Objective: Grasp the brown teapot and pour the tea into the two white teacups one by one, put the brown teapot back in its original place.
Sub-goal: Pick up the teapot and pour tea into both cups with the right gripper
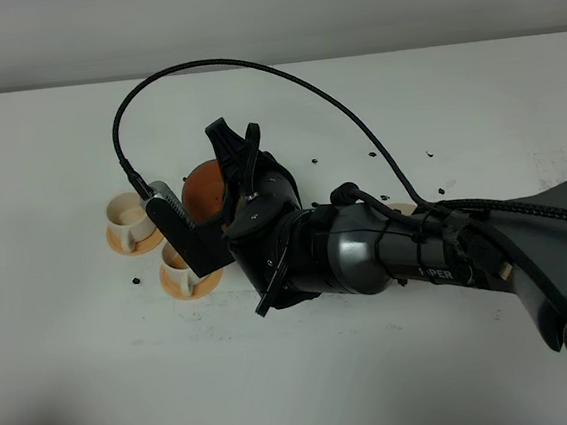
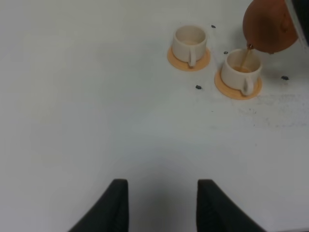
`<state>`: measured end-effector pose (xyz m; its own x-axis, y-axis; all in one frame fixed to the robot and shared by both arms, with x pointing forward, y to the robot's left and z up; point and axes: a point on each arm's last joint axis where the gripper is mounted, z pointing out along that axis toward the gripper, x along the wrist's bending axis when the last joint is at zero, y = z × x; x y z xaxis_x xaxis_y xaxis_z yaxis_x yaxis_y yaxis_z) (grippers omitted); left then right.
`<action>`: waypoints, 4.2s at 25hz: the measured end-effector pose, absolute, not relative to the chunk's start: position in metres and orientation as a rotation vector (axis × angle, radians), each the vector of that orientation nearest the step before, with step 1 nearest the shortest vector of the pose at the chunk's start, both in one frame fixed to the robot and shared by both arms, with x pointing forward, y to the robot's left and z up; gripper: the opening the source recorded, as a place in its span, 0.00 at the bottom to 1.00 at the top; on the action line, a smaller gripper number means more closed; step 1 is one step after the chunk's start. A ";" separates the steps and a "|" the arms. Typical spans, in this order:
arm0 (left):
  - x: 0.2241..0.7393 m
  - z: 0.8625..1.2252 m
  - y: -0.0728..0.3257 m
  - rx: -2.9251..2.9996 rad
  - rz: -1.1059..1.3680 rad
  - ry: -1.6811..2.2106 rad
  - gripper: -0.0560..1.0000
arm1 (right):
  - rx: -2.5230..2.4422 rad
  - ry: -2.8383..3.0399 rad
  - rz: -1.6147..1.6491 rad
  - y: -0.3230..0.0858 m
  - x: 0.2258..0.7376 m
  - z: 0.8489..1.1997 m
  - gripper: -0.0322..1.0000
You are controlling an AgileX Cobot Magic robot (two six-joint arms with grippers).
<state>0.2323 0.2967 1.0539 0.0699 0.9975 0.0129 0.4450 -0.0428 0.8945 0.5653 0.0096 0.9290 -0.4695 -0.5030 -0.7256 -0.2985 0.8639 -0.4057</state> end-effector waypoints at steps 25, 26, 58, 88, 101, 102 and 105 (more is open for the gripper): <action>0.232 1.054 0.297 1.594 0.926 1.474 0.40 | -0.611 2.047 -0.323 0.009 0.566 0.932 0.15; 0.232 1.054 0.297 1.594 0.926 1.474 0.40 | -0.613 2.045 -0.325 0.009 0.566 0.932 0.15; 0.232 1.054 0.297 1.594 0.926 1.474 0.40 | -0.671 2.004 -0.354 0.016 0.562 0.928 0.15; 0.232 1.054 0.297 1.594 0.926 1.474 0.40 | -0.719 1.947 -0.370 0.020 0.561 0.931 0.15; 0.232 1.054 0.297 1.594 0.926 1.474 0.40 | -0.720 1.937 -0.384 0.023 0.558 0.932 0.15; 0.232 1.054 0.297 1.594 0.926 1.474 0.40 | -0.720 1.937 -0.384 0.023 0.558 0.932 0.15; 0.232 1.054 0.297 1.594 0.926 1.474 0.40 | -0.720 1.935 -0.385 0.023 0.558 0.932 0.15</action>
<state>0.2323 0.2967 1.0539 0.0699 0.9975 0.0129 0.4450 -0.0428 0.8945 0.5580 0.0226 0.9317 -0.3284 -0.6337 -0.7004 -0.3176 0.7725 -0.5499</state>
